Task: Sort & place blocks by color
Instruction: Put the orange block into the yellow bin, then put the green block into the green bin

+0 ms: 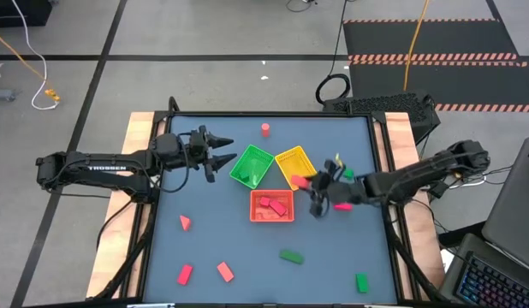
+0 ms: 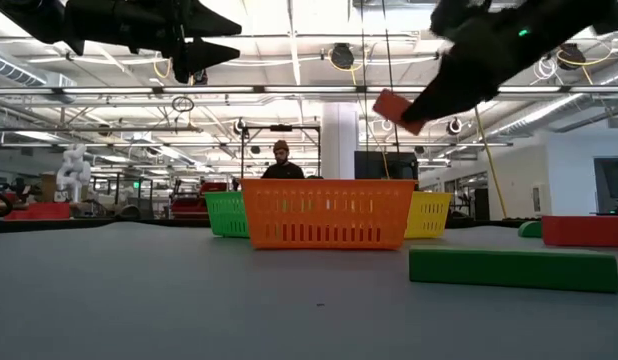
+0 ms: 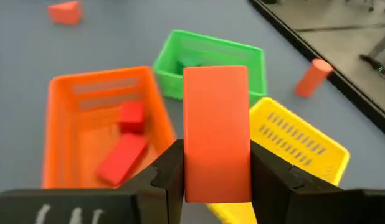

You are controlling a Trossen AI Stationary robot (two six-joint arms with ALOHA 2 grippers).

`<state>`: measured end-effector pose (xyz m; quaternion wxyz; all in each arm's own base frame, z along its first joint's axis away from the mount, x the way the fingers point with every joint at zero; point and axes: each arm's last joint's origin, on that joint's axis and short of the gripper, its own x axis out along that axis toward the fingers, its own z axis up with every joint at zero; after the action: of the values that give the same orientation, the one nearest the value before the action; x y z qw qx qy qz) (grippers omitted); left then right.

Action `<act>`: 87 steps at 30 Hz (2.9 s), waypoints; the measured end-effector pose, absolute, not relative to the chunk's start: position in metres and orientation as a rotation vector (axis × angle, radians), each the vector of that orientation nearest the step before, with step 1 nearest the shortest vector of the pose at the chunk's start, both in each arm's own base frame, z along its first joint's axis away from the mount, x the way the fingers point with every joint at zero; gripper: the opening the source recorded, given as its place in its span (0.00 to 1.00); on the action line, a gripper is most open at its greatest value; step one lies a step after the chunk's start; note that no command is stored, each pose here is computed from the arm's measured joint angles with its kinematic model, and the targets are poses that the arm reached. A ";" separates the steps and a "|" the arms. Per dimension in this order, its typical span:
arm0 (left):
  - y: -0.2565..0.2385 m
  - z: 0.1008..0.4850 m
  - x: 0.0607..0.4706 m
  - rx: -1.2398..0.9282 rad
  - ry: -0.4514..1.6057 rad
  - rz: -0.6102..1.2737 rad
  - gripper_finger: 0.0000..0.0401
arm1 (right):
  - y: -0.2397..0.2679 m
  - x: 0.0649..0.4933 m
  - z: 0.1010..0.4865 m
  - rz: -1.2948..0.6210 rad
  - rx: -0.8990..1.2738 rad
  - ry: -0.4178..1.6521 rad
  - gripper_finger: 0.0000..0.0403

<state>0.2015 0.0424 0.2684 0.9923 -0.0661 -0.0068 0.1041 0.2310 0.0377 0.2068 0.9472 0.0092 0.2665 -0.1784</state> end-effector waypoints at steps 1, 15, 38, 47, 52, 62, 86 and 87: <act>0.042 0.268 0.201 -0.131 -0.014 0.209 0.63 | 0.032 0.233 0.208 -0.375 0.028 0.531 0.30; 0.043 0.268 0.201 -0.107 -0.010 0.210 0.63 | -0.027 0.253 0.188 -0.444 0.175 0.564 0.30; 0.043 0.268 0.201 -0.112 -0.009 0.210 0.63 | -0.044 0.261 0.158 -0.499 0.206 0.678 0.38; 0.043 0.268 0.201 -0.134 -0.011 0.210 0.63 | -0.044 0.261 0.158 -0.500 0.206 0.677 0.40; 0.043 0.267 0.201 -0.131 -0.004 0.210 0.63 | -0.045 0.262 0.160 -0.498 0.209 0.650 0.44; 0.043 0.267 0.201 -0.131 -0.001 0.210 0.63 | -0.045 0.270 0.170 -0.481 0.219 0.522 0.53; 0.043 0.265 0.201 -0.132 0.017 0.211 0.63 | -0.053 0.208 0.190 -0.743 0.204 0.788 0.51; 0.043 0.265 0.201 -0.132 0.017 0.211 0.63 | -0.051 0.202 0.191 -0.753 0.216 0.818 0.51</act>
<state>0.2014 0.0426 0.2655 0.9922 -0.0659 0.0083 0.1055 0.2017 -0.0514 0.1913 0.8440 0.1021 0.3873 -0.3568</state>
